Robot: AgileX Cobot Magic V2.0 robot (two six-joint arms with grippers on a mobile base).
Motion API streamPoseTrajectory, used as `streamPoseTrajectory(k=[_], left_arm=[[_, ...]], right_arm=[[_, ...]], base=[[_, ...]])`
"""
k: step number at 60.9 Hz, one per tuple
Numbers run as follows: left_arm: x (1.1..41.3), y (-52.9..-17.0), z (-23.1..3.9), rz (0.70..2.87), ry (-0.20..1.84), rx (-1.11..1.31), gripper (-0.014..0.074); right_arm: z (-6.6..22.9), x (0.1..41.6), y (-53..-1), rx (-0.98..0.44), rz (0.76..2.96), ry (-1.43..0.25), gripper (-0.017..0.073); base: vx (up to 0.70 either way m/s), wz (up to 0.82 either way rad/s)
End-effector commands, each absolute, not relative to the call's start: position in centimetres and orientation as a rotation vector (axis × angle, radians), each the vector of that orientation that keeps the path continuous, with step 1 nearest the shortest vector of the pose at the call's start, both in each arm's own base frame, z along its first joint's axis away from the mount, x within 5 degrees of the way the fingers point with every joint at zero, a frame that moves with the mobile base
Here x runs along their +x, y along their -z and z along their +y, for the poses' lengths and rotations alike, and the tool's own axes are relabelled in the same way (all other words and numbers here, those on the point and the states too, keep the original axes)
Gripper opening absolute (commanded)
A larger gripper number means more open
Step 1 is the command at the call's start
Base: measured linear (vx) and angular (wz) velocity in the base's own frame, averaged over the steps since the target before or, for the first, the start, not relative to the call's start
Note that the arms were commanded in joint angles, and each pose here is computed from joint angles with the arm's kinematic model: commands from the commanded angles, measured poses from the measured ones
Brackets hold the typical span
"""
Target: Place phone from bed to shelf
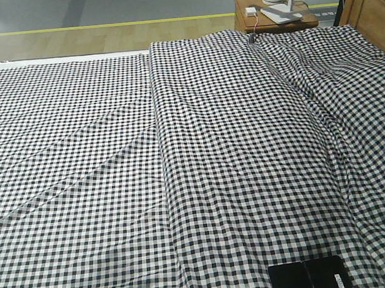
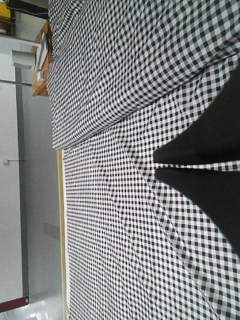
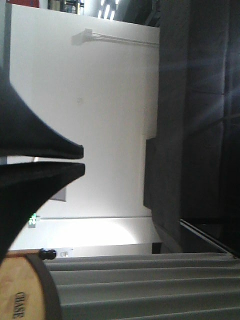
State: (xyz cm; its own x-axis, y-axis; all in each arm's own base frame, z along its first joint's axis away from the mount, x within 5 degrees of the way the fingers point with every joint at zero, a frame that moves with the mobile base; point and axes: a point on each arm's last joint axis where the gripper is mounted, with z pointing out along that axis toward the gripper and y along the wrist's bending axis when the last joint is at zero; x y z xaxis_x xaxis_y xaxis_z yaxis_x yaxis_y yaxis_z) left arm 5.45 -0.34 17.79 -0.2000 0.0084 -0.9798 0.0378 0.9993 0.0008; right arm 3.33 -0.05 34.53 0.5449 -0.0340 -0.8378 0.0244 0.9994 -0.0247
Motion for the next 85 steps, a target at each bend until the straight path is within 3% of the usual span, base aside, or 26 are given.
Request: streamPoseTrajectory(k=[1, 20, 41, 51, 72, 85], left_arm=[[5.5, -18.4, -0.3, 1.695, 0.034, 0.020, 0.0001], [5.5, -18.4, -0.3, 1.695, 0.034, 0.020, 0.0001], [5.5, -18.4, -0.3, 1.695, 0.034, 0.020, 0.0001], [5.5, -18.4, -0.3, 1.695, 0.034, 0.020, 0.0001], [5.5, -18.4, -0.3, 1.695, 0.034, 0.020, 0.0001], [5.5, -18.4, -0.3, 1.695, 0.034, 0.020, 0.0001]], right_arm=[[-0.1, 3.9, -37.7, -0.015, 0.983, 0.051, -0.0004], [-0.1, 8.8, -41.7, -0.026, 1.360, 0.042, 0.0008], [-0.1, 15.6, -38.4, -0.033, 1.715, 0.035, 0.0080], [-0.1, 17.3, -36.7, -0.036, 1.853, 0.032, 0.0220], [-0.1, 17.8, -36.1, -0.037, 1.888, 0.031, 0.0688], [-0.1, 17.8, -36.2, -0.037, 1.887, 0.031, 0.0719]], base=[[0.00, 0.00], [0.00, 0.00], [0.00, 0.00], [0.00, 0.00], [0.00, 0.00], [0.00, 0.00]])
